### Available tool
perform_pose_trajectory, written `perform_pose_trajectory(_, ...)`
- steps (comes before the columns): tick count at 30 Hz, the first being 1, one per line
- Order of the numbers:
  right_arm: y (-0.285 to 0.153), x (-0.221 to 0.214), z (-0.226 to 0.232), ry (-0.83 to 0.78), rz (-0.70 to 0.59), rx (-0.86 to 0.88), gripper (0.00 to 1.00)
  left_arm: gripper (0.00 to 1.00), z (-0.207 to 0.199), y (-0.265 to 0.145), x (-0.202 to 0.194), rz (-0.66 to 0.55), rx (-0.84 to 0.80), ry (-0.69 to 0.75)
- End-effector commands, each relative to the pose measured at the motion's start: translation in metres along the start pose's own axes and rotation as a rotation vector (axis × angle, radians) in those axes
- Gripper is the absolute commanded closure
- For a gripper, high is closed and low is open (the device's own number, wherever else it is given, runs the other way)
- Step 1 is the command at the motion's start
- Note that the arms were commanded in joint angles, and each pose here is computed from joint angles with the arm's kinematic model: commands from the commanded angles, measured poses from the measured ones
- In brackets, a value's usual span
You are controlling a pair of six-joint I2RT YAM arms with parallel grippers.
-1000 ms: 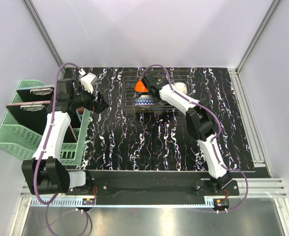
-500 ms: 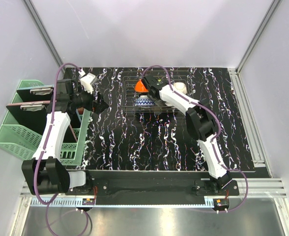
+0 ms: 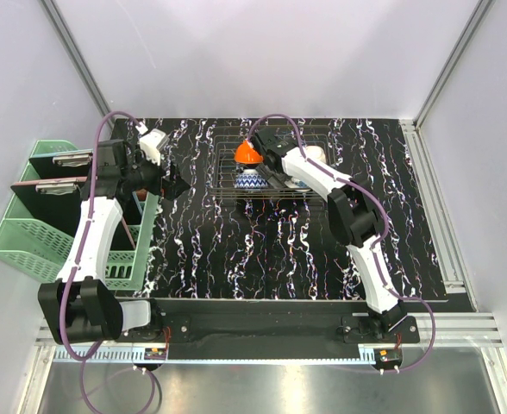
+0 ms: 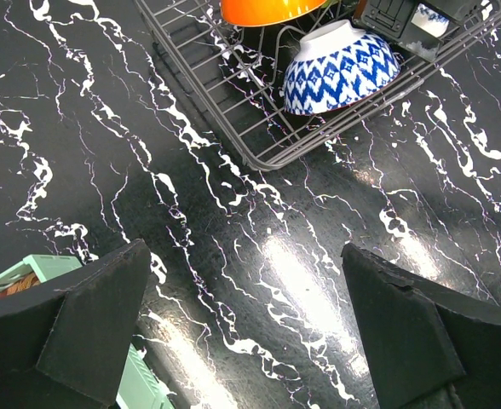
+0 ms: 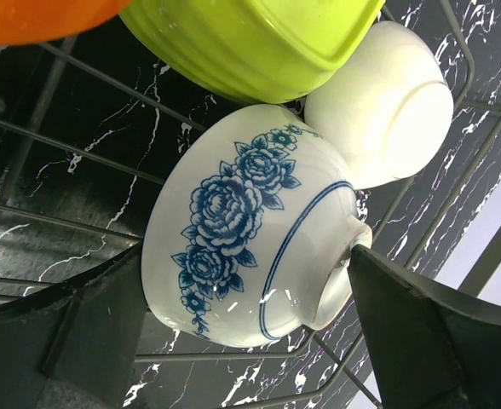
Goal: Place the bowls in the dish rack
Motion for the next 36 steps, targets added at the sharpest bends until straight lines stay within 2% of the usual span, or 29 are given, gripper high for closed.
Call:
perform_pose_trajectory(1,-0.016,-0.003,0.022,-0.051,-0.012,0.172,0.00,0.01,-0.002,-0.006,0.008,-0.050,-0.008,0.048)
perform_pose_trajectory(6,-0.023,0.003,0.018,-0.038,-0.046,0.193,0.00,0.01,-0.002,-0.006,0.007,-0.051,-0.008,0.045)
perform_pose_trajectory(29,-0.016,-0.009,-0.007,0.126,-0.043,0.336,0.00,0.01,-0.002,-0.011,0.011,-0.063,0.006,0.055)
perform_pose_trajectory(36,-0.011,-0.018,-0.003,0.097,-0.018,0.337,0.00,0.01,-0.003,-0.013,0.014,-0.069,0.004,0.054)
Point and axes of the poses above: each gripper's point midway between its finger pads, its own y axis out along the fingers, its own z axis along the line the jaws close on, x = y × z, the point moved 7 cm from there along -y, back along the fingers
